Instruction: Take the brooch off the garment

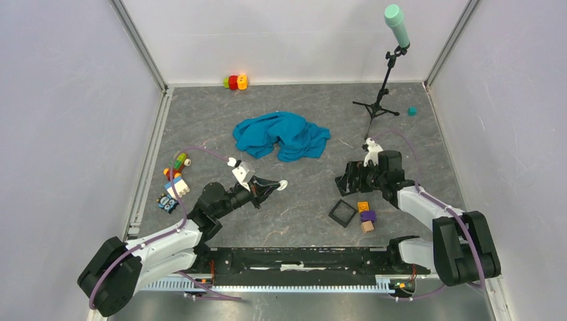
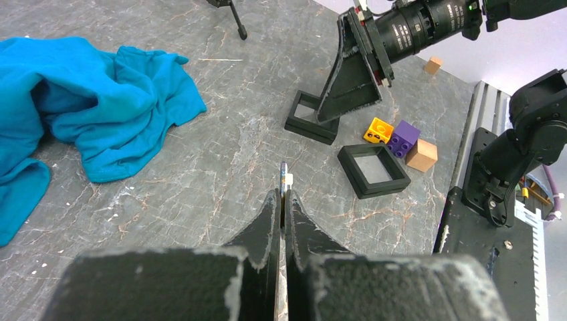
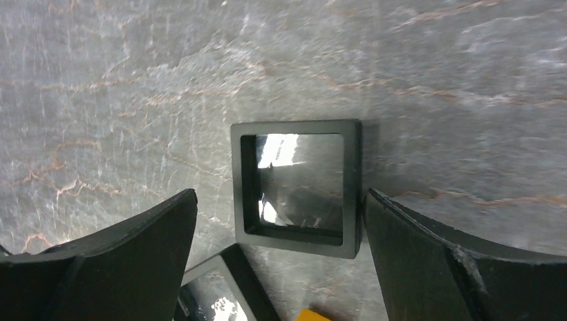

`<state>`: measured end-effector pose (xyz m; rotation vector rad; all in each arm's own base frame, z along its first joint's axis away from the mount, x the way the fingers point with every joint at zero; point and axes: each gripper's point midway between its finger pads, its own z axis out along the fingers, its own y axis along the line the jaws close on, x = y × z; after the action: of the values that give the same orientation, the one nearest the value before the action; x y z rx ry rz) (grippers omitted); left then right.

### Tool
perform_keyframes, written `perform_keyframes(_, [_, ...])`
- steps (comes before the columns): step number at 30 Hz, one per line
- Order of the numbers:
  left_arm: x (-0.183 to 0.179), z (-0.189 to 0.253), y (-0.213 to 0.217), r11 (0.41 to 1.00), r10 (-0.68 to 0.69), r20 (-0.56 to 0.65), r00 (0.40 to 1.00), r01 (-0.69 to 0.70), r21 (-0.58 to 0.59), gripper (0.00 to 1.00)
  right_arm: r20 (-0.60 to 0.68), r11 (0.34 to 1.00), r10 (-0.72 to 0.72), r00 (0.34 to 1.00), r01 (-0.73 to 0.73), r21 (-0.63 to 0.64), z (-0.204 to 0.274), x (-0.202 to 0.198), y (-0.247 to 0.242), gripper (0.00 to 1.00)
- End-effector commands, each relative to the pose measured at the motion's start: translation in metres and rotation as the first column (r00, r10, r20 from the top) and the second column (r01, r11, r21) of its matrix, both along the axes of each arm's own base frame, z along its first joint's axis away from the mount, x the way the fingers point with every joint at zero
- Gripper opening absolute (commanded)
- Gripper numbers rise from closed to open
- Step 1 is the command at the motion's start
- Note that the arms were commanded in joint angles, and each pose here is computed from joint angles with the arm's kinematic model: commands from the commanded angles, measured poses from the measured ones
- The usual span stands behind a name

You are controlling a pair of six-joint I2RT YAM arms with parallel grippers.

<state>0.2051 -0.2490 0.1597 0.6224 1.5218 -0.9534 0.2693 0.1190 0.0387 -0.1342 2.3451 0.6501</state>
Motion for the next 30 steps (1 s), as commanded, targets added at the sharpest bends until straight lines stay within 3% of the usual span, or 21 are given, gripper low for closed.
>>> perform_keyframes(1, [-0.001, 0.015, -0.002, 1.000, -0.017, 0.092, 0.996, 0.018, -0.013, 0.02, 0.048, 0.997, 0.050, 0.998, -0.047, -0.067, 0.008, 0.000, 0.012, 0.98])
perform_keyframes(12, [0.000, 0.012, -0.002, 1.000, -0.017, 0.086, 0.996, 0.017, -0.002, 0.02, 0.088, 0.950, 0.038, 0.995, -0.009, -0.312, 0.025, 0.017, 0.013, 0.98])
perform_keyframes(30, [0.001, 0.007, -0.002, 1.000, -0.014, 0.081, 0.997, 0.013, 0.014, 0.02, 0.056, 0.942, 0.064, 0.996, -0.041, -0.332, 0.012, 0.022, 0.025, 0.98])
